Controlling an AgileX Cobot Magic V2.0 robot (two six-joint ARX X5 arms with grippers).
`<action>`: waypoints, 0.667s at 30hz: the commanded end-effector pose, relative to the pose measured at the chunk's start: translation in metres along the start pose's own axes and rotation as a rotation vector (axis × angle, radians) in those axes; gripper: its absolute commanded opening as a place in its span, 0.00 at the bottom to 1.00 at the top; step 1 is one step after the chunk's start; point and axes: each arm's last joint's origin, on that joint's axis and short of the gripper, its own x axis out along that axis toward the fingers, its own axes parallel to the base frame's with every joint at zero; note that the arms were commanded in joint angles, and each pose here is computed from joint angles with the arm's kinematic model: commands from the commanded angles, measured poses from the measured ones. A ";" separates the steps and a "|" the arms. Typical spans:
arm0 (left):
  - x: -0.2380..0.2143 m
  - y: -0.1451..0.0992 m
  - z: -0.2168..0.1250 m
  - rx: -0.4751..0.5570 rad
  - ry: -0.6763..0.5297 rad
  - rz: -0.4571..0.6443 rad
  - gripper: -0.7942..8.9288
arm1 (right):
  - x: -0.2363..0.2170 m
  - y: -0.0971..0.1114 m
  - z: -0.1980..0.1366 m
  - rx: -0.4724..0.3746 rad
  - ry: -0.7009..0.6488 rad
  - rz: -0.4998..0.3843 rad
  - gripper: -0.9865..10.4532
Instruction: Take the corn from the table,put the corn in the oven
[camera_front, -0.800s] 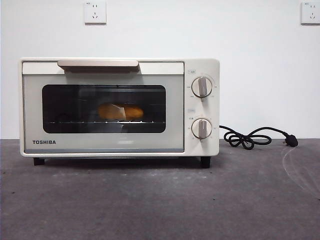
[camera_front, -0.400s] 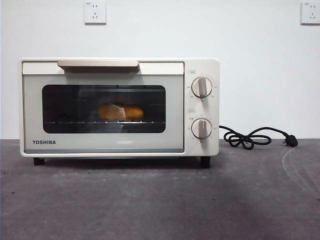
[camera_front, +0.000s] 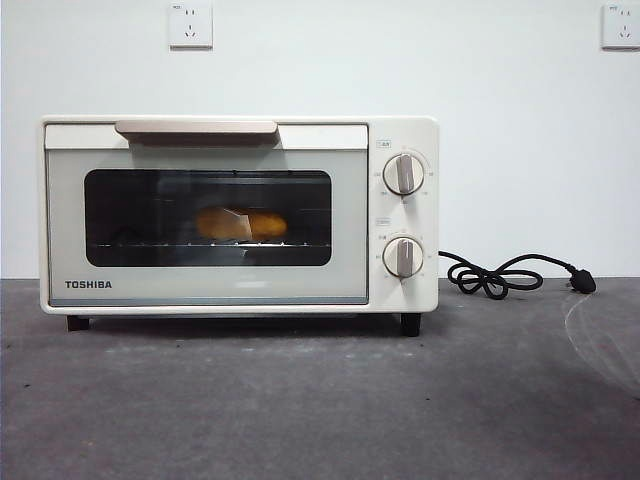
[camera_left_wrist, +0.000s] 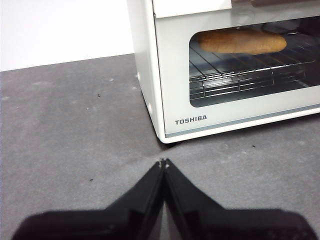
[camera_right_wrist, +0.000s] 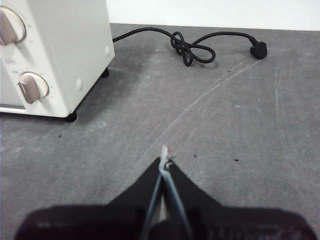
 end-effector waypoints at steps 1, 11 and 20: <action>0.001 0.000 -0.001 0.013 -0.005 0.005 0.08 | 0.000 0.000 -0.008 0.007 -0.028 -0.003 0.09; 0.001 0.000 -0.001 0.013 -0.005 0.005 0.08 | 0.000 0.000 -0.019 0.005 0.003 -0.053 0.09; 0.001 0.000 -0.001 0.013 0.000 0.005 0.08 | 0.000 0.000 -0.019 0.014 0.005 -0.058 0.09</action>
